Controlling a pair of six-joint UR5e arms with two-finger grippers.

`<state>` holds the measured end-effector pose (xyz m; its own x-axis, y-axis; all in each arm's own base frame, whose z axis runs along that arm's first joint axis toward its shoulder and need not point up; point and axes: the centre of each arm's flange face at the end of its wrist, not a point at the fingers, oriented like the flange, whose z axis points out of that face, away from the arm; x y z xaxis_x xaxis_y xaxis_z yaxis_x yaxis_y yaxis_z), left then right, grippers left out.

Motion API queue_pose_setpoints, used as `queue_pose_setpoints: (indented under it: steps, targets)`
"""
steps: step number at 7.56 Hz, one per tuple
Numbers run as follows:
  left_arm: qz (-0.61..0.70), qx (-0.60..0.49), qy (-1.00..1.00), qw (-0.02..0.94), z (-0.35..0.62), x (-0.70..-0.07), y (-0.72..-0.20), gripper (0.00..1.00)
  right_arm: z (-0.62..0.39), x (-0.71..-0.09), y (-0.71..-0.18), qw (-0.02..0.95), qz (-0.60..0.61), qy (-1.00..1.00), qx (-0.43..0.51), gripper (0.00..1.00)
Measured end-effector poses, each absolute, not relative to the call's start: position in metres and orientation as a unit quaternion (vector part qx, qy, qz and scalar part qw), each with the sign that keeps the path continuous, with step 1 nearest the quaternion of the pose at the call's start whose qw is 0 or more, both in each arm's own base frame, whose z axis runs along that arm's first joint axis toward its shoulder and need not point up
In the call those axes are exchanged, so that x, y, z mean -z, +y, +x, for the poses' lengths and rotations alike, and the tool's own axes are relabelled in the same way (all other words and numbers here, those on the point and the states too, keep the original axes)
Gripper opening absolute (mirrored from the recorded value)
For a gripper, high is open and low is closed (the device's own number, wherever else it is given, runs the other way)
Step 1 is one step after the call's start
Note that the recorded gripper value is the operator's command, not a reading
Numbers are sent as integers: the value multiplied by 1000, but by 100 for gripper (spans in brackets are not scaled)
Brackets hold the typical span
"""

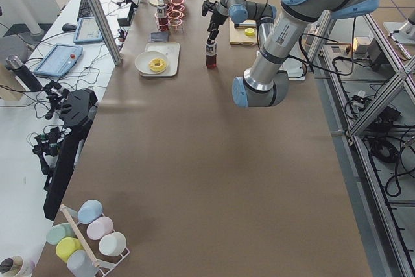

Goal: Place tea on tray
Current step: 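Grasp the standing tea bottle with the left gripper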

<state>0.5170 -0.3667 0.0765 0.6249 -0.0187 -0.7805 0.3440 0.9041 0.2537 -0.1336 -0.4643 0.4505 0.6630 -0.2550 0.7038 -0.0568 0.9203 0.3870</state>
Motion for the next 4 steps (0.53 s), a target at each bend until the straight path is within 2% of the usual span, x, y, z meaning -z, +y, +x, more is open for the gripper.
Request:
queue_pose_setpoints:
  steps: [4]
  targets:
    - [194,103,421,880,520,-78,-367,80,-134,-448,-467,890,194,-408,55,100]
